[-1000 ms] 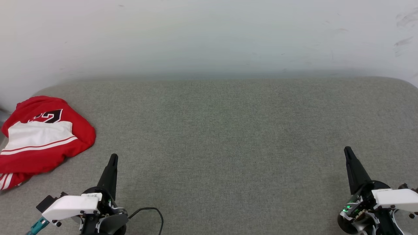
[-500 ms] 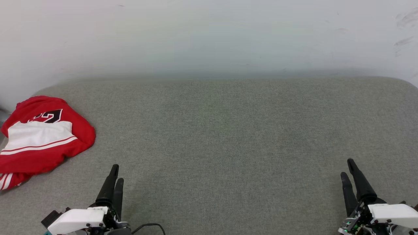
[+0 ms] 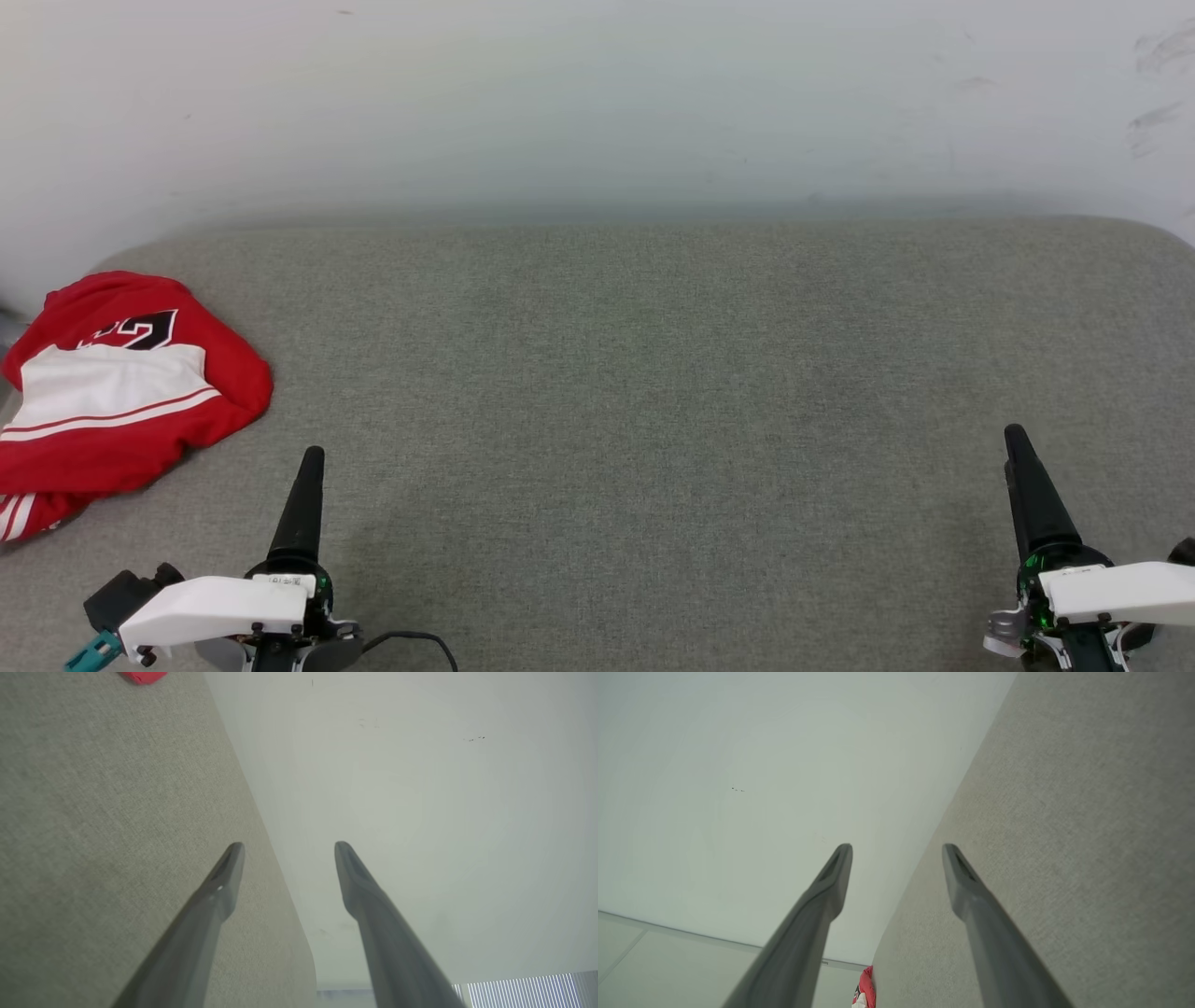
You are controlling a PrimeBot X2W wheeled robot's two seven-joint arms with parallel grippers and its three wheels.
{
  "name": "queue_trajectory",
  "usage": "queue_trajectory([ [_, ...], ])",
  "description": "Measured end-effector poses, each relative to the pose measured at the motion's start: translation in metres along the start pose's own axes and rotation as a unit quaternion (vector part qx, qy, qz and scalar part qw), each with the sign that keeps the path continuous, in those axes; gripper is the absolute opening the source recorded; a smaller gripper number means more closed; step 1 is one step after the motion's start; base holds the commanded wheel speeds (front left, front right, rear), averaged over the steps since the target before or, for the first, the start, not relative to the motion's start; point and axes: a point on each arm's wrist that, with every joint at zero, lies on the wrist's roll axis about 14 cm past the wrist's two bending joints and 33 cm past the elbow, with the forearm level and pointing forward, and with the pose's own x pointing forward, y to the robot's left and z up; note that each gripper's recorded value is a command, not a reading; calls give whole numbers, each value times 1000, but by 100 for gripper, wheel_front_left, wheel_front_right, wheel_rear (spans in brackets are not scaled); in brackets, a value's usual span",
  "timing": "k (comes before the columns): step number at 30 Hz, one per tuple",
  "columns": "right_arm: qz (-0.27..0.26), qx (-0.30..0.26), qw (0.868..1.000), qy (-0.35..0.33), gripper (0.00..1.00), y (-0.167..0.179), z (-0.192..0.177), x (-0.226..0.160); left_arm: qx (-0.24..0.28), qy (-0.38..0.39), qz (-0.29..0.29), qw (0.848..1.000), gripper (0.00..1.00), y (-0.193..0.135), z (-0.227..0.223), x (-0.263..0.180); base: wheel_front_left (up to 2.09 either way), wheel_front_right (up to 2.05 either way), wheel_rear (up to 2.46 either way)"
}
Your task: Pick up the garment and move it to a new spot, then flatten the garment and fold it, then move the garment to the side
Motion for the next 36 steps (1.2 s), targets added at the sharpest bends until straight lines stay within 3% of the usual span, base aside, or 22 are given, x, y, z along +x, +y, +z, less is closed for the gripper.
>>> queue_trajectory([
  [12, 33, -133, 991, -5, 100, 21, -2, 2, 114, -12, -11, 993, 100, -14, 1, 2, 0, 0, 0],
  [36, 70, -328, 942, -10, 100, 37, -15, -4, 297, -32, -33, 954, 100, -31, -4, 0, 0, 0, 0],
])
